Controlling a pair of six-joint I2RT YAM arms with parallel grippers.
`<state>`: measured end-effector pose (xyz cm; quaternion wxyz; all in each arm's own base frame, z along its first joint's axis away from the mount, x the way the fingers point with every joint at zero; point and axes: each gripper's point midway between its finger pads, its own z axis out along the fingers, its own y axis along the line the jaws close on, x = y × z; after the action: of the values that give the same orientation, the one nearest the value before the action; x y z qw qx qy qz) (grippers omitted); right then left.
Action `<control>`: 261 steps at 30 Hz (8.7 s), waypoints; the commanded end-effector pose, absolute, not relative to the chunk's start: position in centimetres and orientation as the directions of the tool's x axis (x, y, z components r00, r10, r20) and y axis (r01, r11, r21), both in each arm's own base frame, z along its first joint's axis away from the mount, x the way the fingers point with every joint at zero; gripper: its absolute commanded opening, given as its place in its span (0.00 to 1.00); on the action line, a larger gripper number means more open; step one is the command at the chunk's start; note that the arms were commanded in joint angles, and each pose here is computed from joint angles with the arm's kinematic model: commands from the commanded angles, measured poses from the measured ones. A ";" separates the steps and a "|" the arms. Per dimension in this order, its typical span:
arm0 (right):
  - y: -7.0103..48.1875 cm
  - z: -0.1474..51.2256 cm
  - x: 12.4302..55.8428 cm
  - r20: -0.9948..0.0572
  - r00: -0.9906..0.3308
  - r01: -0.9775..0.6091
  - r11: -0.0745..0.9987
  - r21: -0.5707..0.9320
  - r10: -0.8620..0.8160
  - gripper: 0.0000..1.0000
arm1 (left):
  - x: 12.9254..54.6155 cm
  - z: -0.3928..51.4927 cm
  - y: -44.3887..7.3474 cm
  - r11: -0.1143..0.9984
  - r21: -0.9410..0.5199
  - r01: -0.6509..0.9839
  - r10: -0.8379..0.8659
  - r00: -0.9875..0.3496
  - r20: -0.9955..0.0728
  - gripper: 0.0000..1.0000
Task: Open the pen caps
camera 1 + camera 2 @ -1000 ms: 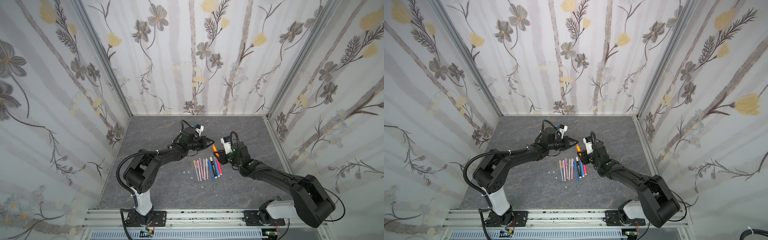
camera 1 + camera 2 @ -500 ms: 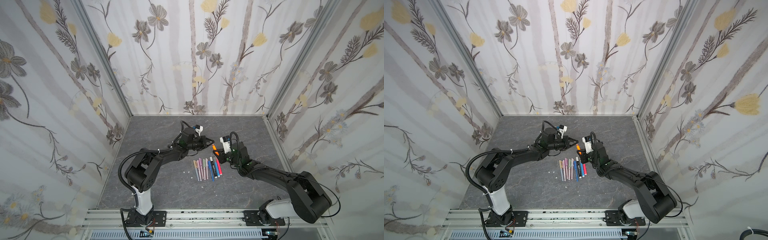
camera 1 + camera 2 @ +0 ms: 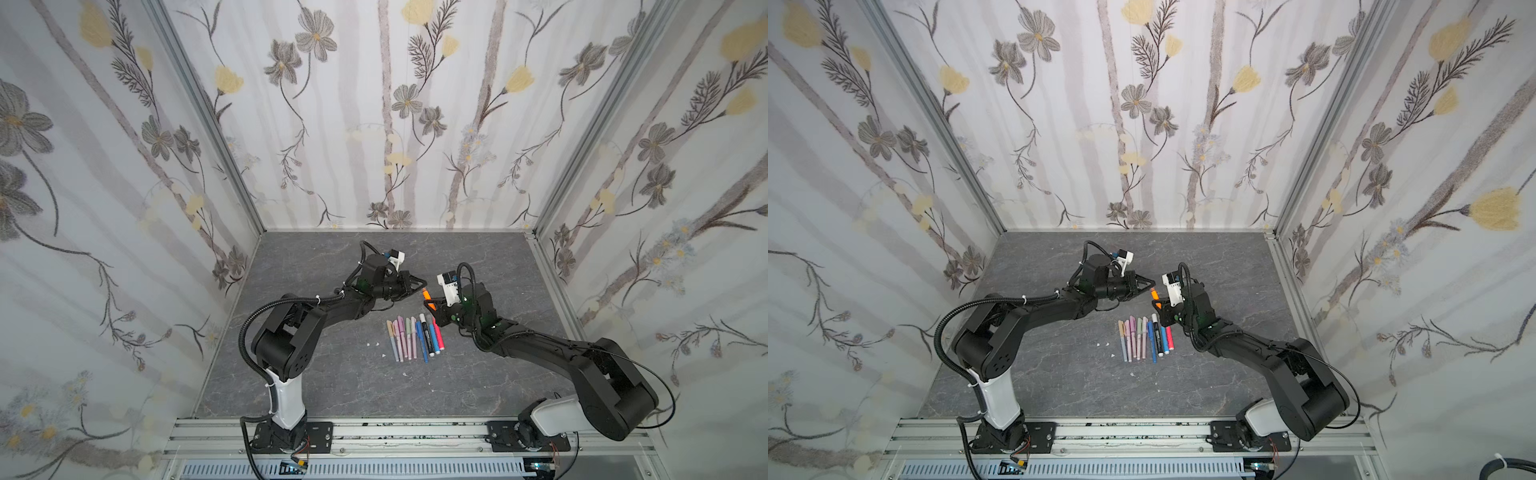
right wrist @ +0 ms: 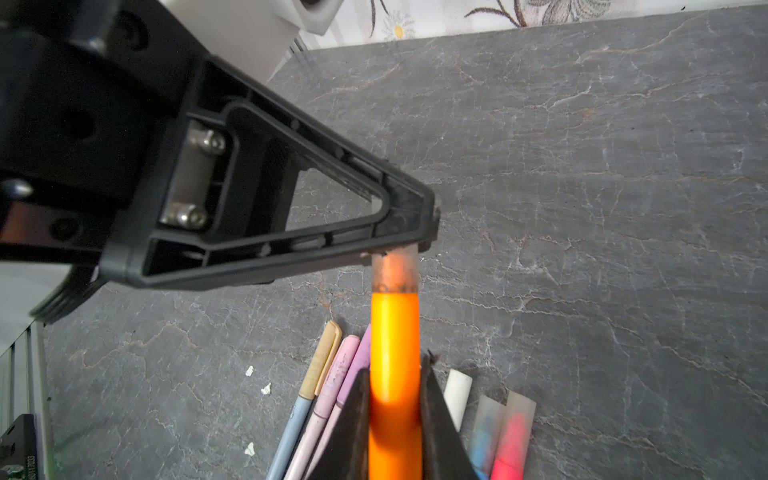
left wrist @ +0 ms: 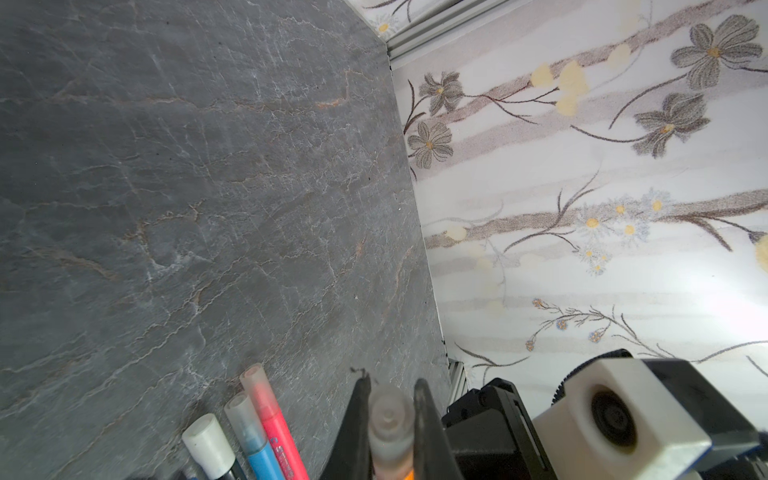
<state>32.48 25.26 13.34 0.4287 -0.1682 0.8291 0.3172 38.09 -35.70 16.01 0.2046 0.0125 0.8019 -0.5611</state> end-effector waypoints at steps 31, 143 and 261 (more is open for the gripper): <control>12.5 5.3 33.9 -0.668 -0.740 -0.075 0.977 0.202 0.081 0.00 | 49.8 8.6 -25.6 0.781 -0.608 0.142 -0.221 -0.847 -0.483 0.00; 19.7 -0.1 28.2 -0.469 -0.877 -0.204 0.963 0.175 -0.100 0.14 | 42.9 18.9 -22.8 0.651 -0.721 0.236 -0.360 -0.741 -0.567 0.87; 26.2 14.5 34.3 -0.804 -0.589 -0.508 0.735 0.449 0.084 0.12 | 38.2 16.3 -38.0 0.354 -0.917 0.183 -0.224 -0.935 -0.273 0.00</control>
<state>33.74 25.73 13.29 0.4146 -0.1238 0.8384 0.3314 38.28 -37.79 15.60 0.1754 -0.0203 0.8118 -0.5565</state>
